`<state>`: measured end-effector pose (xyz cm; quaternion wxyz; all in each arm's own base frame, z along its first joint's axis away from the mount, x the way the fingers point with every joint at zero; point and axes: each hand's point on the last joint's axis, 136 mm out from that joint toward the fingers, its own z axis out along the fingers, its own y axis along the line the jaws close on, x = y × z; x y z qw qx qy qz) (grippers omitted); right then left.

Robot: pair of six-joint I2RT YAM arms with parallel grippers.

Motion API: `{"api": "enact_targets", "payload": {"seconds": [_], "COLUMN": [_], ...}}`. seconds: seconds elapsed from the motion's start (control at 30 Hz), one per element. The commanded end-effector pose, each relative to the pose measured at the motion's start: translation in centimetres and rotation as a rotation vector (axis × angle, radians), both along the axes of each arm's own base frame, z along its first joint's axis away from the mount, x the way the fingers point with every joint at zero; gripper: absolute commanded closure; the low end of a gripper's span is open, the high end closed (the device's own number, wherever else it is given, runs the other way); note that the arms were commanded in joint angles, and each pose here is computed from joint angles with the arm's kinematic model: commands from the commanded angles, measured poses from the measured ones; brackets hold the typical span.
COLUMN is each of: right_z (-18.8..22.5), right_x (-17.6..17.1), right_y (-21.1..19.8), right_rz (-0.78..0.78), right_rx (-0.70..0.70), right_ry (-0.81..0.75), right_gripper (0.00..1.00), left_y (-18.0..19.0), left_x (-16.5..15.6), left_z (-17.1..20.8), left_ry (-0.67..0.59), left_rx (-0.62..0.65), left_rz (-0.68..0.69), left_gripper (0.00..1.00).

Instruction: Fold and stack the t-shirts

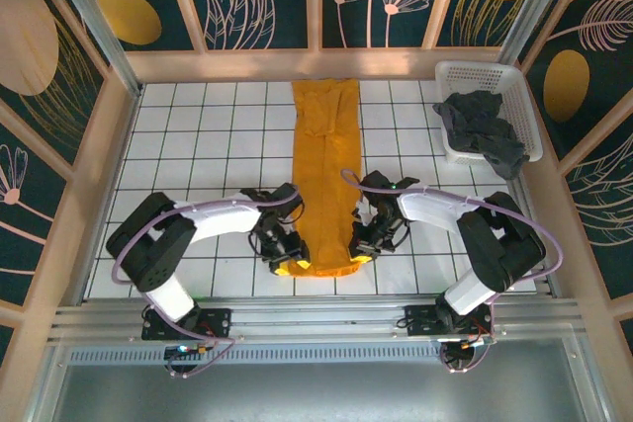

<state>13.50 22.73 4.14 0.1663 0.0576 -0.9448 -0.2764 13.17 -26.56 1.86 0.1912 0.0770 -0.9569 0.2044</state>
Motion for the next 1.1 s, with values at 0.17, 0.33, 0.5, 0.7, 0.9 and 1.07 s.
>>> {"api": "enact_targets", "payload": {"seconds": [0.17, 0.33, 0.5, 0.7, 0.9, 1.07], "right_z": [0.0, 1.5, 3.6, 5.6, 6.6, 6.6], "right_x": [-0.9, 1.3, 6.4, 14.6, 22.5, 27.5], "right_y": [-0.5, -0.5, -1.3, -1.6, -1.2, -1.3], "right_rz": [0.020, -0.032, -0.132, -0.254, -0.338, -0.385], "right_rx": [0.001, 0.002, -0.020, -0.043, -0.049, -0.054], "right_ry": [0.013, -0.049, -0.124, -0.199, -0.280, -0.318], "right_gripper": [1.00, 1.00, 1.00, 1.00, 1.00, 1.00], "left_y": [-0.2, -0.8, -0.6, -0.5, -1.0, -1.0], "left_x": [1.3, 3.8, 8.8, 16.7, 23.9, 28.5], "left_z": [-0.5, 2.3, 5.3, 8.7, 10.2, 9.8], "left_ry": [-0.067, -0.166, -0.260, -0.375, -0.455, -0.471], "left_rx": [0.068, 0.074, 0.072, 0.011, -0.040, -0.094], "left_rz": [-0.064, -0.060, 0.028, 0.169, 0.281, 0.346], "left_gripper": [1.00, 1.00, 1.00, 1.00, 1.00, 1.00]}}
